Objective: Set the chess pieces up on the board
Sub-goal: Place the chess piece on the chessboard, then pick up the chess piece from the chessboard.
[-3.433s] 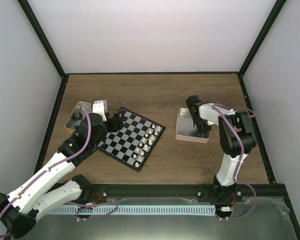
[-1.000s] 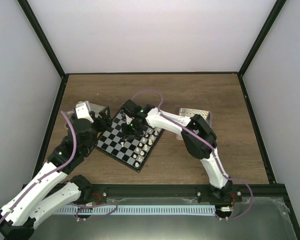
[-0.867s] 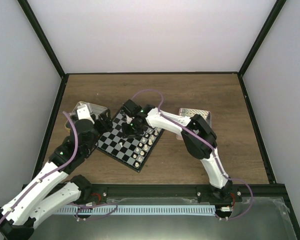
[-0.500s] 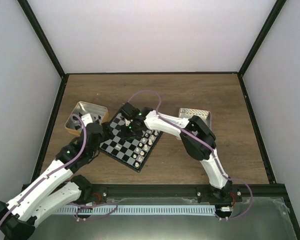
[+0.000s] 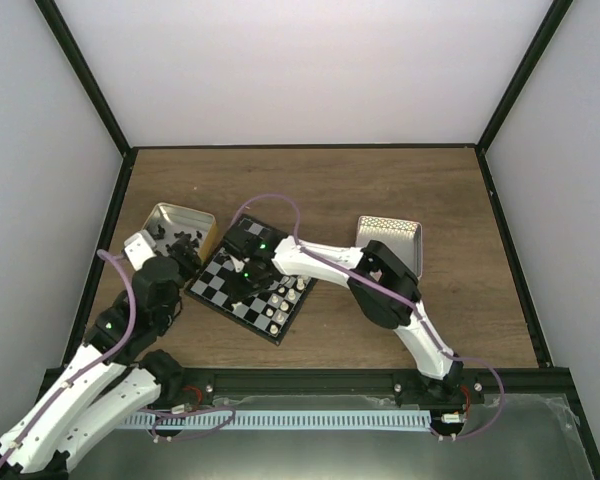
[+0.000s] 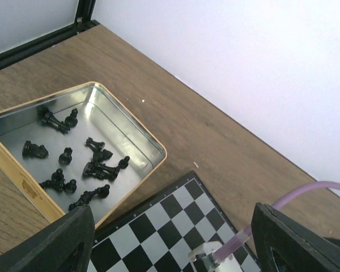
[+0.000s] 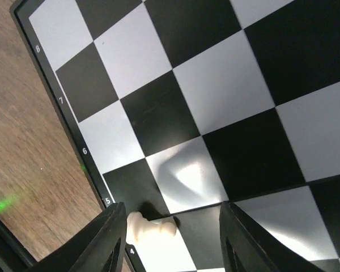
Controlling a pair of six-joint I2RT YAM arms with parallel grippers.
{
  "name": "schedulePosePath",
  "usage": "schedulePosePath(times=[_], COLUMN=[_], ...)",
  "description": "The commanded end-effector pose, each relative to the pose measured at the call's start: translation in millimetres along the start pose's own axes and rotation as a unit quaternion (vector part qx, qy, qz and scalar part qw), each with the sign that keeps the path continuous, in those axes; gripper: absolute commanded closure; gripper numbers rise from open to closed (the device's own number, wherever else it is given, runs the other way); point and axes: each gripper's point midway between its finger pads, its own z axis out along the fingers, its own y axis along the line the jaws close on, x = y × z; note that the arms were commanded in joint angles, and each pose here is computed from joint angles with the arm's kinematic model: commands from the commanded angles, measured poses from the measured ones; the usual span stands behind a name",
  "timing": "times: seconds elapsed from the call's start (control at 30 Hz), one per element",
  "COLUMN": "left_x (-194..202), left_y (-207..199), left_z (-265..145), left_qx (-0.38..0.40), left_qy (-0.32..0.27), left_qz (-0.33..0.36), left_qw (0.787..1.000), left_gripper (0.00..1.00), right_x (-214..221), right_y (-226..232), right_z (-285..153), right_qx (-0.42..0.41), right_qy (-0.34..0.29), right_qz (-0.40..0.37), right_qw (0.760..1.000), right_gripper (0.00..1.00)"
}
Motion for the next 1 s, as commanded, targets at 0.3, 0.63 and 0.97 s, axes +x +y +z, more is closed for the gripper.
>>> schedulePosePath(times=[0.3, 0.63, 0.97], left_x=[32, 34, 37], left_y=[-8, -8, -8], left_z=[0, 1, 4], left_qx=[0.036, 0.038, 0.037], left_qy=[0.078, 0.080, 0.081], left_qz=[0.030, 0.032, 0.038], left_qw=[0.996, 0.996, 0.995], left_gripper=[0.23, 0.22, 0.22], right_x=[-16, 27, 54], right_y=[-16, -14, -17], right_z=[-29, -15, -7], right_qx=[0.039, 0.062, 0.078], right_qy=[-0.057, 0.001, 0.035], right_qz=[0.069, 0.061, 0.040], right_qw=[0.995, 0.996, 0.995], right_gripper=[0.62, 0.61, 0.64])
